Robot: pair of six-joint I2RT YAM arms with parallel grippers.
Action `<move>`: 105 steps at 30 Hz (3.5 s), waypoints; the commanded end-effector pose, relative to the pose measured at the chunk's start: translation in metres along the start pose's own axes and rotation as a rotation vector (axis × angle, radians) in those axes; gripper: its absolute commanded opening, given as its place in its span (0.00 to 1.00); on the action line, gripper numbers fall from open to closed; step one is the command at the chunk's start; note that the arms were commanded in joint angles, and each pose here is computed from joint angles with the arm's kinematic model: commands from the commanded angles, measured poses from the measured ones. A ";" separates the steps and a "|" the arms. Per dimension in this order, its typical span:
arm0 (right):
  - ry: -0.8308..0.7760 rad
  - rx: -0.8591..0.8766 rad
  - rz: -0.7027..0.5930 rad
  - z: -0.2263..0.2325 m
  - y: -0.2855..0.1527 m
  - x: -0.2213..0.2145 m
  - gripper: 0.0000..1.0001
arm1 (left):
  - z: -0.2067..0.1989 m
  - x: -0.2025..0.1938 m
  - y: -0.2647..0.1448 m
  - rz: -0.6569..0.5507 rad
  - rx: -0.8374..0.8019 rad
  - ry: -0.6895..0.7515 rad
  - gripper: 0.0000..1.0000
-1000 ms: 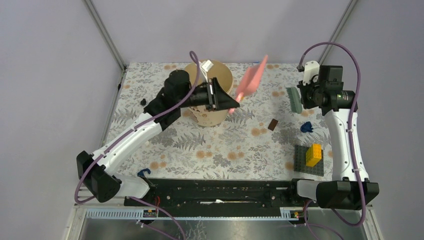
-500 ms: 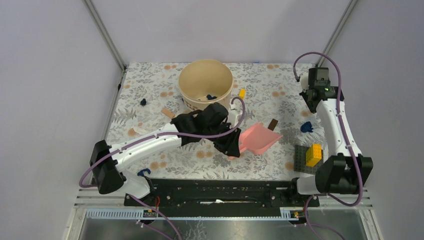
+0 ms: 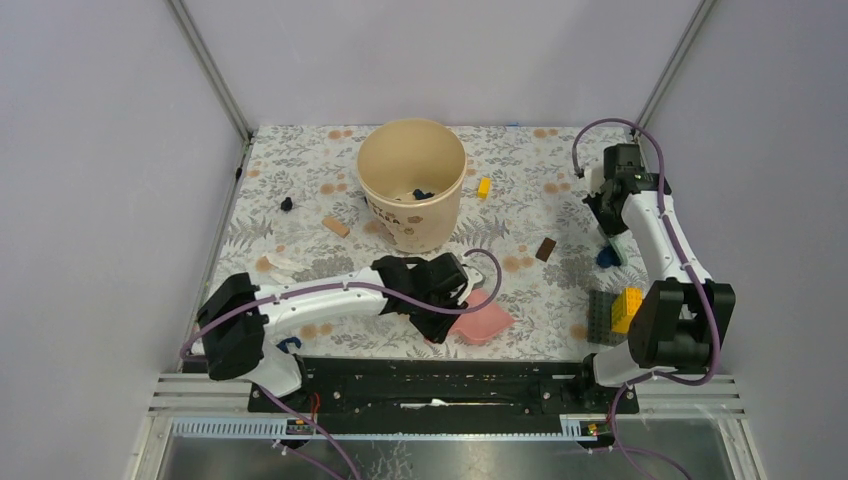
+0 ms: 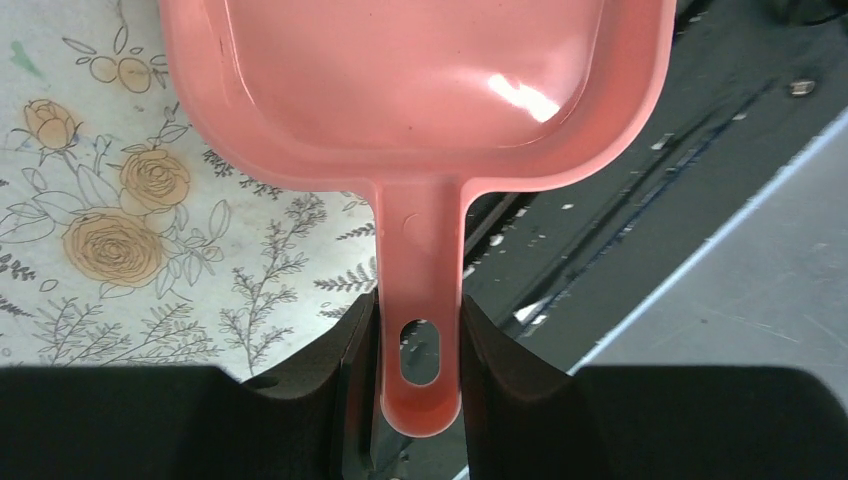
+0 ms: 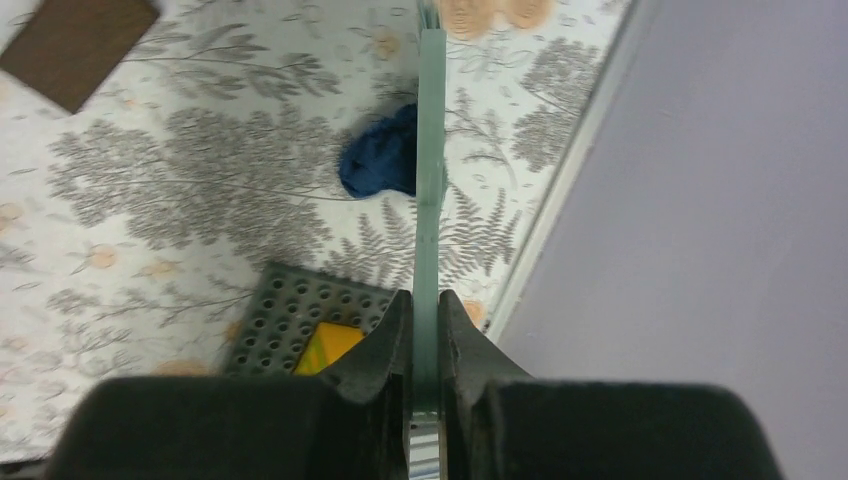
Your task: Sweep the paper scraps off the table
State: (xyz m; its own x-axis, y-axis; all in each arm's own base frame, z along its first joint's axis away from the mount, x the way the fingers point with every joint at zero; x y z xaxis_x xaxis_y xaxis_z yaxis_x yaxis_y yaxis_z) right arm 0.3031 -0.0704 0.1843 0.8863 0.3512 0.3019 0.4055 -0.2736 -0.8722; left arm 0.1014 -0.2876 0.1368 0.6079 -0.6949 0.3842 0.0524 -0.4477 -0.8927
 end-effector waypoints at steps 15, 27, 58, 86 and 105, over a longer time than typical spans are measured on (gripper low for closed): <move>0.106 0.370 -0.113 0.044 -0.092 -0.017 0.00 | 0.005 -0.004 0.042 0.159 0.127 0.161 0.00; 0.106 0.388 -0.066 0.066 -0.054 -0.032 0.00 | -0.011 0.020 0.044 0.215 0.113 0.209 0.00; 0.064 0.671 -0.215 0.104 -0.129 -0.028 0.00 | 0.003 0.040 0.060 -0.034 0.238 0.184 0.50; 0.109 0.610 -0.268 0.105 -0.107 -0.022 0.00 | -0.006 0.026 0.070 -0.512 0.035 0.232 0.39; 0.114 0.622 -0.269 0.107 -0.107 -0.023 0.00 | -0.006 0.027 0.083 -0.506 0.031 0.244 0.39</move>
State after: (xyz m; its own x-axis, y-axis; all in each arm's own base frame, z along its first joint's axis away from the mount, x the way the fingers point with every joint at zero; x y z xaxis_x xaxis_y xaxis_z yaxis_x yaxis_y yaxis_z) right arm 0.2141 0.0450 0.2230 0.8294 0.2328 0.5079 0.4028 0.3806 -0.8324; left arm 0.1172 -0.3349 0.0664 0.3324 -0.5490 0.7669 0.3238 -0.6973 -0.6395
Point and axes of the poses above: each gripper's point midway between its finger pads, its own y axis out along the fingers, its own z axis along the line the jaws close on, x = y × z, the point moved 4 cm from there along -y, back along the fingers, and after that the axes turned 5 degrees about y, right-handed, at the moved point
